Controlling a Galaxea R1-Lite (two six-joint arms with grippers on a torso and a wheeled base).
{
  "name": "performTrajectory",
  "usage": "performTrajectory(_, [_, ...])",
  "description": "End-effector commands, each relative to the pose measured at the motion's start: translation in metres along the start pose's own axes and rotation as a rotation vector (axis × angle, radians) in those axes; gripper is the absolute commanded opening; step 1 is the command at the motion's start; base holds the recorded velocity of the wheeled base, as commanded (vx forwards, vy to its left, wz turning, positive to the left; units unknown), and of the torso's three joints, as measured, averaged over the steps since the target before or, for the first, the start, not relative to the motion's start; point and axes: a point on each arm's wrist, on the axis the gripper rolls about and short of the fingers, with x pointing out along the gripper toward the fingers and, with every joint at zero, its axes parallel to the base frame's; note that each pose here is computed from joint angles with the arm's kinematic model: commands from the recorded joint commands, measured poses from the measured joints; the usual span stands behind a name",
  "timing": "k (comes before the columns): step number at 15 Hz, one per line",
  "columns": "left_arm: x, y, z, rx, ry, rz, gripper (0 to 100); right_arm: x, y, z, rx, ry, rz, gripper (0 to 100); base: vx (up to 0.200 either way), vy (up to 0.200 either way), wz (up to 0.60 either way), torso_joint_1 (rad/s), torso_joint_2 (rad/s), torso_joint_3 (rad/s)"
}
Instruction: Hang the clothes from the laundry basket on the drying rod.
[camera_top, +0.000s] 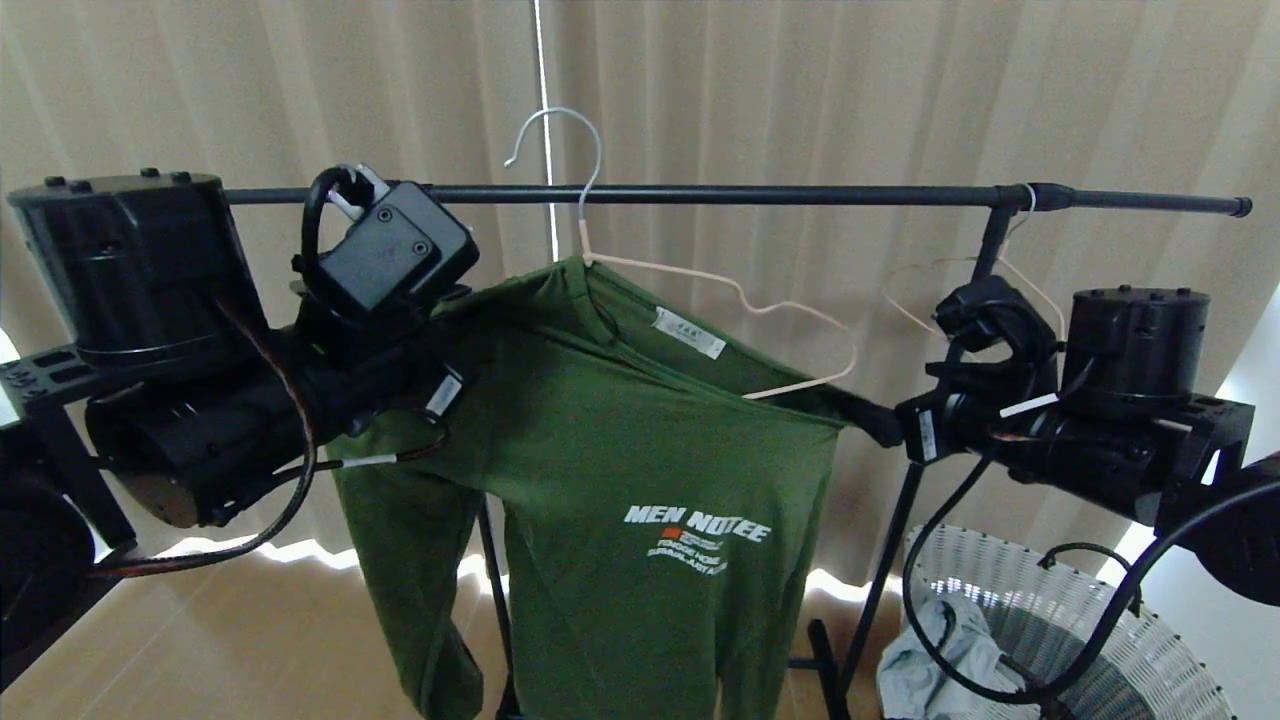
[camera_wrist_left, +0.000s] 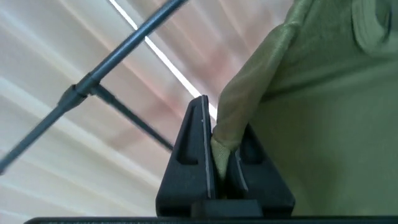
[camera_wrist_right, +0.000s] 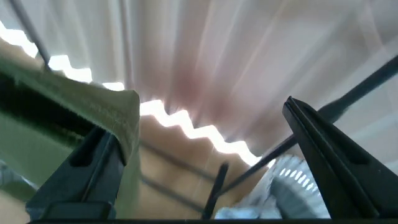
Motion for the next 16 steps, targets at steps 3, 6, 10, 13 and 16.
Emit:
performTrajectory(3, [-0.001, 0.000, -0.023, 0.098, 0.080, -0.002, 0, 0.000, -0.007, 0.031, 0.011, -0.108, -0.020, 100, 0.000, 0.000, 0.00, 0.000, 0.00, 0.000])
performTrajectory(6, [0.000, -0.002, -0.026, 0.110, 0.094, -0.007, 0, -0.013, 0.012, 0.043, -0.002, -0.158, 0.048, 100, 0.000, 0.000, 0.00, 0.000, 0.00, 0.000])
performTrajectory(10, [0.004, -0.005, -0.029, 0.115, 0.155, 0.033, 0, -0.029, 0.051, 0.041, -0.036, -0.166, 0.188, 100, 0.000, 0.000, 0.00, 0.000, 0.00, 0.000])
performTrajectory(13, [0.004, -0.005, -0.028, 0.092, 0.213, 0.112, 0, -0.036, 0.078, 0.033, -0.062, -0.147, 0.281, 100, 0.000, 0.000, 0.00, 0.000, 0.00, 0.000])
performTrajectory(16, [0.003, -0.011, -0.023, 0.028, 0.212, 0.123, 0, -0.040, 0.093, 0.036, -0.074, -0.161, 0.332, 100, 0.000, 0.000, 0.00, 0.000, 0.00, 0.000])
